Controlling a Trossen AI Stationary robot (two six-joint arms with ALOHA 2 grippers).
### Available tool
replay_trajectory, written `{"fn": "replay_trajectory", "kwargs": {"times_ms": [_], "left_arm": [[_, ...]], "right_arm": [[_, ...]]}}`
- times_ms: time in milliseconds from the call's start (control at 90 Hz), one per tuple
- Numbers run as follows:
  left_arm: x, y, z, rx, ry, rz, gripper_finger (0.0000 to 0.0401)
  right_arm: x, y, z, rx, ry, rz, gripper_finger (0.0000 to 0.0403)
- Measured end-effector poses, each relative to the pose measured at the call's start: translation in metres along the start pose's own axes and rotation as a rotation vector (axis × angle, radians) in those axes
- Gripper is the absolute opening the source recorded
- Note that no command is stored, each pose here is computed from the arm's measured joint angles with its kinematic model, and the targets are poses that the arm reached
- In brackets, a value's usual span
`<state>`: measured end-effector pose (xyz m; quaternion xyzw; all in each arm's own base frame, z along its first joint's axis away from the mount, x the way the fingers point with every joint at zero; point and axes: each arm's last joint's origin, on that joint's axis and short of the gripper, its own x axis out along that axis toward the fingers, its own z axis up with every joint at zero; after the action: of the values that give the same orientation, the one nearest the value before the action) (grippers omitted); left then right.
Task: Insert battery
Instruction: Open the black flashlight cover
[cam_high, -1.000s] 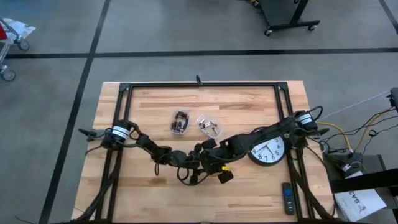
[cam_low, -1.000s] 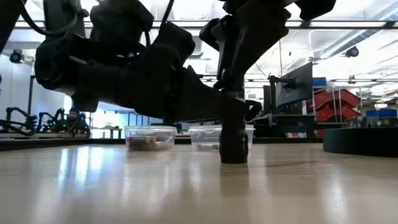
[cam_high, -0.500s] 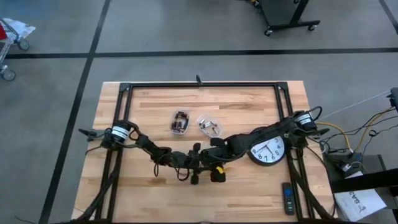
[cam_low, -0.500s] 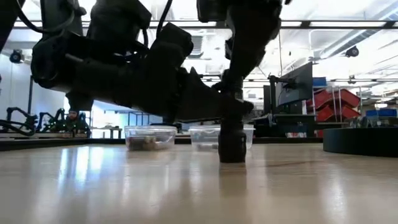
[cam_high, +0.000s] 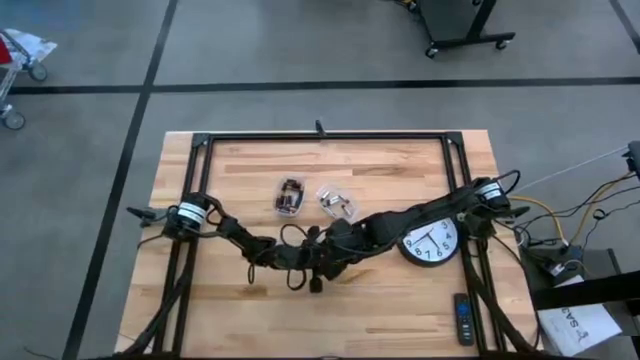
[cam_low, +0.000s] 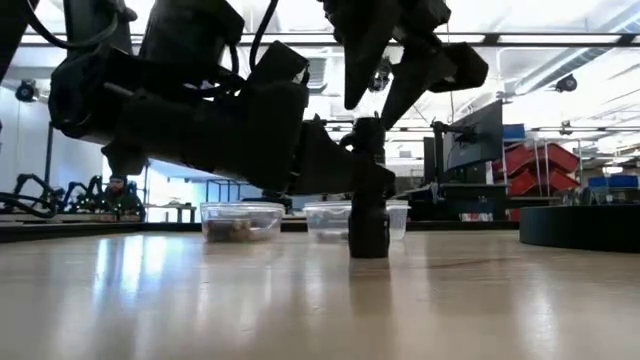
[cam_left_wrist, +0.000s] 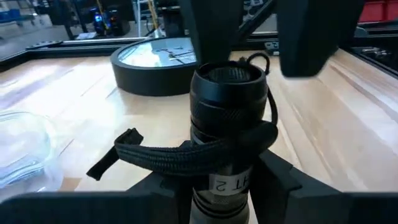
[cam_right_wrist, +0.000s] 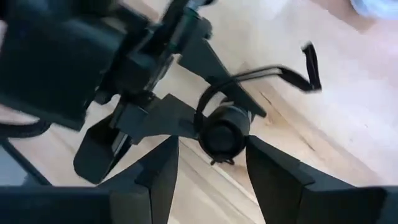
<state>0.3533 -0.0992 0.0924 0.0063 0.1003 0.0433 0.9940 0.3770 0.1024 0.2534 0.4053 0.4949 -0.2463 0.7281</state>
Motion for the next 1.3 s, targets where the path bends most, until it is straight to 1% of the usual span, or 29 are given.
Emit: {"fn": "replay_trajectory", "kwargs": {"times_ms": [189,356,411,678,800,933,1011,1300], "left_arm": [[0.0,0.001,0.0,-0.007,0.003,0.008,0.0096],[0.0,0.001,-0.001,-0.012,0.005,0.009,0.0096],[0.0,0.001,-0.001,-0.013,0.006,0.009,0.0096],[0.0,0.001,-0.002,-0.011,0.011,0.011,0.0096],[0.0,0.001,-0.002,-0.01,0.012,0.011,0.0096],[0.0,0.001,-0.002,-0.01,0.012,0.012,0.0096],[0.0,0.001,-0.002,-0.01,0.013,0.014,0.0096],[0.0,0.002,-0.002,-0.006,0.014,0.013,0.0096]], "right_arm": [[0.002,-0.002,0.003,0.051,-0.032,-0.02,0.0158],[0.019,-0.003,0.006,0.06,-0.023,-0.057,0.0146],[0.02,-0.004,0.008,0.063,-0.022,-0.062,0.0141],[0.019,-0.005,0.01,0.049,-0.038,-0.069,0.0115],[0.02,-0.006,0.012,0.014,-0.032,-0.073,0.0108],[0.02,-0.007,0.014,-0.058,-0.029,-0.077,0.0099],[0.02,-0.008,0.017,-0.126,-0.021,-0.076,0.0096],[0.018,-0.011,0.023,-0.66,0.028,-0.057,0.0096]]}}
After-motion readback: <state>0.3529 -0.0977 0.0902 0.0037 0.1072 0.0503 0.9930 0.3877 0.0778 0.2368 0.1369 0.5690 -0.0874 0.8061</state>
